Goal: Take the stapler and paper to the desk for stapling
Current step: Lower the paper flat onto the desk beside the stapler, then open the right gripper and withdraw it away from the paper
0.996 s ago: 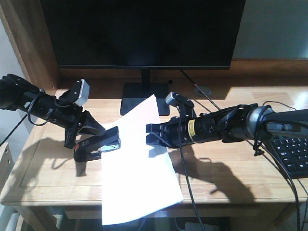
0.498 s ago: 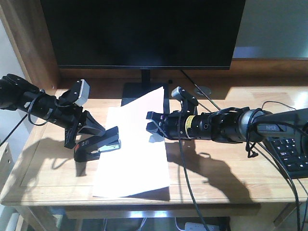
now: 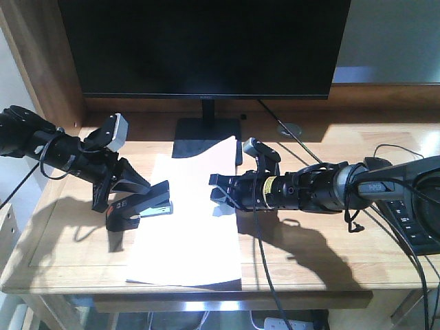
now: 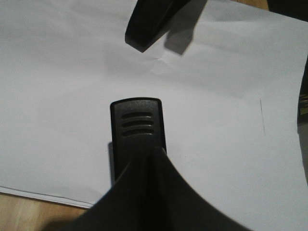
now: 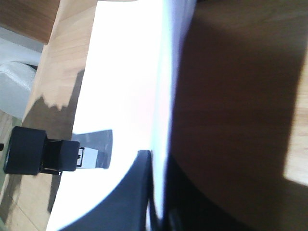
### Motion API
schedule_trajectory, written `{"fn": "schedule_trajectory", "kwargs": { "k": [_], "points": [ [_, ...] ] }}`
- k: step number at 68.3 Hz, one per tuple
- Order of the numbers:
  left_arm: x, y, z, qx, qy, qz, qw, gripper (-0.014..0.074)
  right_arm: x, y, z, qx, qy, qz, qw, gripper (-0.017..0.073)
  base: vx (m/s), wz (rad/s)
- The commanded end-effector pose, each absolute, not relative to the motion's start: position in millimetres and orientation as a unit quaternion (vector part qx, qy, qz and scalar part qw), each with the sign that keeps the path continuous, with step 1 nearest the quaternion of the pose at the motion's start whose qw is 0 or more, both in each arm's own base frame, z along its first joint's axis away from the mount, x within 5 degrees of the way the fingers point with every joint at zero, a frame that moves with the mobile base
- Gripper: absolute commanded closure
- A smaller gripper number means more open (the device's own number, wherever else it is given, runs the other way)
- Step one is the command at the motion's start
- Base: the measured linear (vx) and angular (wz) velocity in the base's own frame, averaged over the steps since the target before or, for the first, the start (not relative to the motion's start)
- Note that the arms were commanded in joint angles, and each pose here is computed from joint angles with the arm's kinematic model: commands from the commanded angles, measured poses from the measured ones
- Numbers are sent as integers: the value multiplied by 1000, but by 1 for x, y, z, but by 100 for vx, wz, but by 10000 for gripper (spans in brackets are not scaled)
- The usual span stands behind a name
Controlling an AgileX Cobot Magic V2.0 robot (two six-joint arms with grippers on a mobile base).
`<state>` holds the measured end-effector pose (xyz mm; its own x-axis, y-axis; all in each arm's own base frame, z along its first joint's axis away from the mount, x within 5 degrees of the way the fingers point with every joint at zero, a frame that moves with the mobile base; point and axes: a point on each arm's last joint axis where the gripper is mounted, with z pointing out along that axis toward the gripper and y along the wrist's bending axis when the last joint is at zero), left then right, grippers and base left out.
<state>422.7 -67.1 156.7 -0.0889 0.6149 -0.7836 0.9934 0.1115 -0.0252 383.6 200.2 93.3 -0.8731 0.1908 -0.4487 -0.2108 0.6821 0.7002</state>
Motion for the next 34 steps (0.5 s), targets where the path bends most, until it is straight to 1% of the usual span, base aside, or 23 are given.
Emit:
{"fn": "schedule_trajectory", "kwargs": {
  "k": [1, 7, 12, 13, 14, 15, 16, 24, 30, 34],
  "points": [
    [422, -73, 192, 595, 654, -302, 356, 600, 388, 205, 127, -34, 858, 426, 286, 458, 0, 0],
    [422, -73, 192, 595, 654, -302, 356, 600, 388, 205, 127, -40, 857, 424, 289, 367, 0, 0],
    [422, -73, 192, 595, 654, -302, 356, 600, 388, 205, 127, -49, 856, 421, 295, 251, 0, 0],
    [422, -73, 192, 595, 654, -302, 356, 600, 389, 205, 128, -49, 856, 421, 295, 240, 0, 0],
    [422, -73, 192, 595, 654, -302, 356, 600, 389, 205, 128, -49, 856, 421, 296, 208, 0, 0],
    [422, -73, 192, 595, 654, -302, 356, 600, 389, 205, 128, -50, 856, 421, 297, 197, 0, 0],
    [422, -73, 192, 595, 654, -302, 356, 600, 389, 205, 128, -50, 856, 421, 297, 165, 0, 0],
    [422, -73, 192, 595, 654, -302, 356, 600, 389, 203, 134, -54, 855, 416, 306, 21, 0, 0],
    [422, -73, 192, 595, 654, -302, 356, 600, 390, 200, 143, -65, 858, 392, 324, -41, 0, 0],
    [422, -73, 192, 595, 654, -302, 356, 600, 390, 197, 153, -76, 860, 373, 340, -64, 0, 0]
  ]
}}
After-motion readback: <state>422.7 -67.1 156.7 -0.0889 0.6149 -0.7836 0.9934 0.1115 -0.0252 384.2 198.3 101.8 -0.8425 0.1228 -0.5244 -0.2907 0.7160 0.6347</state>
